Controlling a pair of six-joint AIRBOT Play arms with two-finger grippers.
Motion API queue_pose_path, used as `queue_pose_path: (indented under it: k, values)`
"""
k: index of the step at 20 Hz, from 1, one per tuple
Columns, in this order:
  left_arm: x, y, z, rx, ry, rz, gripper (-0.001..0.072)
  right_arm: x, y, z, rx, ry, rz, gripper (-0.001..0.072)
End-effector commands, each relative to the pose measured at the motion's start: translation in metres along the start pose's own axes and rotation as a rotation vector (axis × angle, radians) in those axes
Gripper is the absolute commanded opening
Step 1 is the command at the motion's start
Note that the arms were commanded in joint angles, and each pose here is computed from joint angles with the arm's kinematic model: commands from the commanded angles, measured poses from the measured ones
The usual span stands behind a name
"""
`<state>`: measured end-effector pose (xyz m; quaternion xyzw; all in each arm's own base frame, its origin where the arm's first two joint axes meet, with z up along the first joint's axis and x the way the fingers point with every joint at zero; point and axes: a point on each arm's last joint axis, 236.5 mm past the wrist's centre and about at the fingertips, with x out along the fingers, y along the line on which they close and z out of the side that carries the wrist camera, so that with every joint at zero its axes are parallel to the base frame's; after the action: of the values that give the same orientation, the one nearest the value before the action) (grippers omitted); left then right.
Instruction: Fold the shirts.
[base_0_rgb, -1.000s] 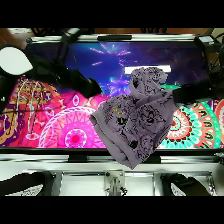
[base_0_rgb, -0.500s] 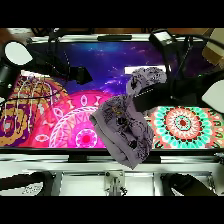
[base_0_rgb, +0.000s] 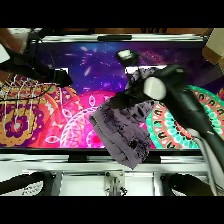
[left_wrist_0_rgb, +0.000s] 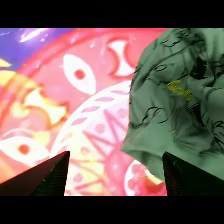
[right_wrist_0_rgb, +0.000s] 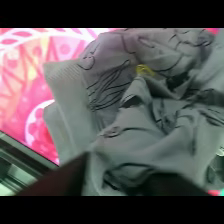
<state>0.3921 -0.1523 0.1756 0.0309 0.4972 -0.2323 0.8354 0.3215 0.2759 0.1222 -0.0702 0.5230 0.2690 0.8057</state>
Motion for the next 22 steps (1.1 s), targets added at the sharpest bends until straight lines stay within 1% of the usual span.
queue_pose_path:
  k: [1,3,6,8,10,13,16,18,20,22]
  values:
    - [-0.008,0.018,-0.022,-0.052,0.065,0.048,0.072,0.054,0.024,-0.008,0.001,0.103,0.111,0.0553]
    - [0.006,0.015,-0.036,-0.095,0.115,0.033,0.072,0.04,0.008,-0.004,-0.01,0.085,0.068,0.0553]
    - [0.038,0.001,-0.064,-0.104,0.207,-0.005,0.072,-0.013,-0.037,0.01,0.004,-0.002,-0.021,0.0553]
    - [0.059,-0.018,-0.072,-0.096,0.215,-0.049,0.072,-0.04,-0.074,0.011,0.066,-0.045,-0.071,0.0553]
    - [0.075,-0.039,-0.074,-0.074,0.21,-0.088,0.072,-0.049,-0.116,0.004,0.143,-0.034,-0.126,0.0553]
    - [0.092,-0.063,-0.08,-0.036,0.239,-0.117,0.072,-0.025,-0.176,-0.028,0.275,0.067,-0.196,0.0553]
    - [0.109,-0.075,-0.089,-0.011,0.285,-0.129,0.072,0.023,-0.197,-0.075,0.383,0.22,-0.159,0.0553]
    - [0.121,-0.081,-0.097,0.0,0.327,-0.135,0.072,0.052,-0.202,-0.094,0.44,0.272,-0.13,0.0553]
    - [0.132,-0.089,-0.104,0.018,0.357,-0.142,0.072,0.074,-0.199,-0.096,0.499,0.289,-0.071,0.0553]
    - [0.139,-0.099,-0.103,0.038,0.345,-0.15,0.072,0.092,-0.19,-0.081,0.549,0.245,0.002,0.0553]
